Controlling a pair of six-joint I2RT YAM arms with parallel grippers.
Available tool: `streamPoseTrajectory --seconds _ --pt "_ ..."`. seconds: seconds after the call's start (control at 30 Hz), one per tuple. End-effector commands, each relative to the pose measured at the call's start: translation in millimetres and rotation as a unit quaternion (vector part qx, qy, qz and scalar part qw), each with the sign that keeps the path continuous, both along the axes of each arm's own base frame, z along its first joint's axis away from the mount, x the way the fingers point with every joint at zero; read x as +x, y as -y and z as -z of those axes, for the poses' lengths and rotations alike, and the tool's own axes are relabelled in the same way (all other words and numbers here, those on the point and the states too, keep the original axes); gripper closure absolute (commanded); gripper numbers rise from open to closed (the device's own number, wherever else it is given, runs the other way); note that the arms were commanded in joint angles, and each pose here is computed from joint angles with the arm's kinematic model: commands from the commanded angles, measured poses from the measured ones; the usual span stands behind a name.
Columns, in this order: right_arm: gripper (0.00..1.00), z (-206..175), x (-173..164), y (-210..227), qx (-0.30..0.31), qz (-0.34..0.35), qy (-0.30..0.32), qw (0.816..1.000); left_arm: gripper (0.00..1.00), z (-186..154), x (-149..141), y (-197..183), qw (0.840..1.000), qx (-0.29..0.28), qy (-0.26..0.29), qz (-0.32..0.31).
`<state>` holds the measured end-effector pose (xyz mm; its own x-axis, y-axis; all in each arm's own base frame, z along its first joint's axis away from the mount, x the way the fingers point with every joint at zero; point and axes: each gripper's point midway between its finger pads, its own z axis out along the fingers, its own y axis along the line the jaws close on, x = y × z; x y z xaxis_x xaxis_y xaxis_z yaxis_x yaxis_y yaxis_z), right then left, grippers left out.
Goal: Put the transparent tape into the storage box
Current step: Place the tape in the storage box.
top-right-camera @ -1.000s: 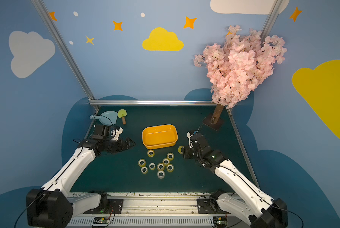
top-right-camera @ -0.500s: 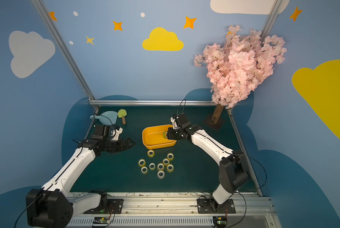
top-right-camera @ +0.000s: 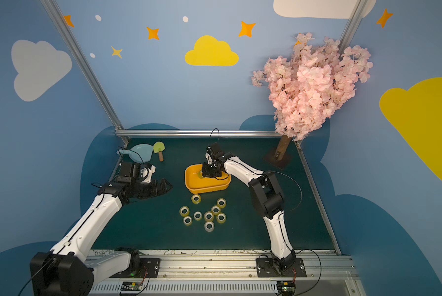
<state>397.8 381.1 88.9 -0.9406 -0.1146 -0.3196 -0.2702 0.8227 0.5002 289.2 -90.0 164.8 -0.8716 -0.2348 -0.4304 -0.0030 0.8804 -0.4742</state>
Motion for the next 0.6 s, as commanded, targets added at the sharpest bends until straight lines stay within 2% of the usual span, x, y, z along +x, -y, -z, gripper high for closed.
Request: streamPoseTrajectory --seconds 0.0,0.17,0.57 --pt "1.0 16.4 3.3 -2.5 -0.027 0.015 -0.019 0.999 0.0 -5.9 -1.6 -4.1 1.0 0.01 0.008 -0.002" --pt "1.0 34.2 12.0 -9.6 -0.038 0.03 -0.026 0.998 0.0 -6.0 -2.0 -2.5 1.0 0.004 0.006 0.0" --pt "1.0 48.0 19.3 -29.7 -0.022 0.038 -0.039 0.998 0.0 -8.2 -2.4 1.2 1.0 -0.006 0.009 0.006"
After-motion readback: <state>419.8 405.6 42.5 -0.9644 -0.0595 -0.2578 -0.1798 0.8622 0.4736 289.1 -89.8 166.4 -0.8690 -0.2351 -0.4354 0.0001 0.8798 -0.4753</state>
